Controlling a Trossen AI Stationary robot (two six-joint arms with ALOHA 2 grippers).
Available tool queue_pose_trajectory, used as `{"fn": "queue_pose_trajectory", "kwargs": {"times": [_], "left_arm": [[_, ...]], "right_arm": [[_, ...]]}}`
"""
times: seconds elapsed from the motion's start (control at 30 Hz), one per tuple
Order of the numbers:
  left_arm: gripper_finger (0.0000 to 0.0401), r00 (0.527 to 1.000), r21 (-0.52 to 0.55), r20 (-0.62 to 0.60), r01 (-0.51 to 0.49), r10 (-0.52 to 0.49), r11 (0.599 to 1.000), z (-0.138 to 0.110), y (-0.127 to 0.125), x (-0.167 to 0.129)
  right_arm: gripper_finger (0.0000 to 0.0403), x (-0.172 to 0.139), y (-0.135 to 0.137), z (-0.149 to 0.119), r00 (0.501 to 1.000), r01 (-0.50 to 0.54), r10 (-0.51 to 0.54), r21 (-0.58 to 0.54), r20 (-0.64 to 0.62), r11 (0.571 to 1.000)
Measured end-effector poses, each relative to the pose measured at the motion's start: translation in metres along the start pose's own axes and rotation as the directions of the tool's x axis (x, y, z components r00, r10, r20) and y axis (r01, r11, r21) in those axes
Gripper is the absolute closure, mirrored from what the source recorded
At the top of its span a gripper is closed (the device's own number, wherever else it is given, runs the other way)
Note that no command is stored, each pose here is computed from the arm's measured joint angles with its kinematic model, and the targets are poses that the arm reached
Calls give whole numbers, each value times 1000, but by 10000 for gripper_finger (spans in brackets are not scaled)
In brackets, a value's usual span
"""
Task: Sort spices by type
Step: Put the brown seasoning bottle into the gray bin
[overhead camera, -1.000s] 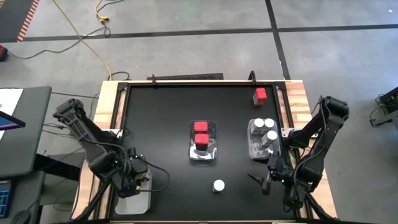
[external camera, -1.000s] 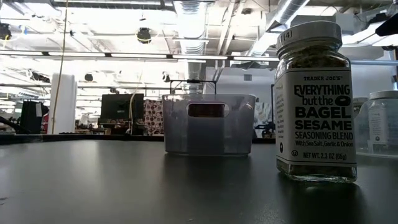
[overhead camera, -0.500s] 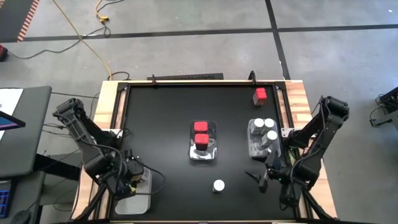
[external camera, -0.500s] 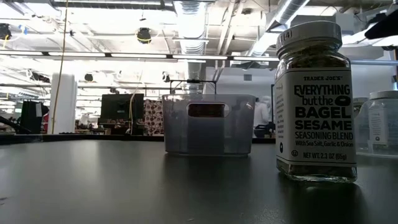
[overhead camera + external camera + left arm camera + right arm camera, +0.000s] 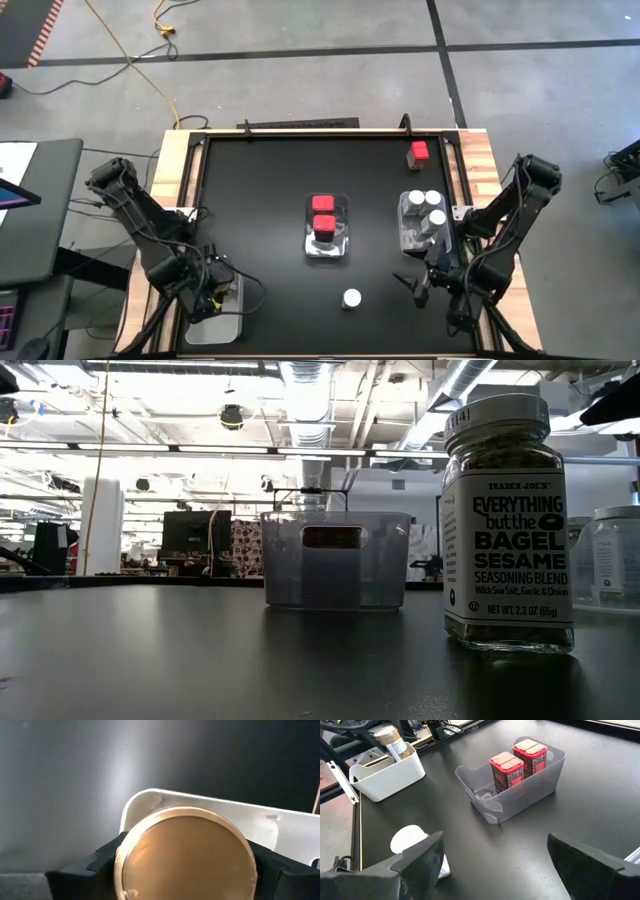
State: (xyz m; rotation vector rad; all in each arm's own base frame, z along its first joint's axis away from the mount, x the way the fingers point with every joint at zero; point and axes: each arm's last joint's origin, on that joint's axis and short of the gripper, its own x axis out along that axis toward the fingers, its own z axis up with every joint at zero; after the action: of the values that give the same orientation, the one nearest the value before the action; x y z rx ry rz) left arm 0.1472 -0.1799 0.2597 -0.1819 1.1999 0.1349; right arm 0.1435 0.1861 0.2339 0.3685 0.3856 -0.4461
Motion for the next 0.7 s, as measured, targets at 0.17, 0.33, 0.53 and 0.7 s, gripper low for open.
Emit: {"fn": "queue_pose_trajectory", "kwargs": {"times": [0.17, 0.33, 0.53, 0.7], "left_arm": [[126, 1000, 19, 15, 25, -25, 1000, -3, -1, 13], [126, 1000, 17, 13, 27, -27, 999, -6, 1, 23], [126, 1000, 46, 5, 27, -27, 999, -7, 2, 25], [126, 1000, 46, 5, 31, -31, 998, -7, 1, 26]], "right_arm": [[26, 0, 0, 0, 1000, -2, 2, 4, 0, 1000], [26, 0, 1, 0, 1000, -5, 5, 11, 0, 1000], [26, 0, 1, 0, 1000, -7, 7, 14, 0, 1000], [26, 0, 1, 0, 1000, -7, 7, 15, 0, 1000]]}}
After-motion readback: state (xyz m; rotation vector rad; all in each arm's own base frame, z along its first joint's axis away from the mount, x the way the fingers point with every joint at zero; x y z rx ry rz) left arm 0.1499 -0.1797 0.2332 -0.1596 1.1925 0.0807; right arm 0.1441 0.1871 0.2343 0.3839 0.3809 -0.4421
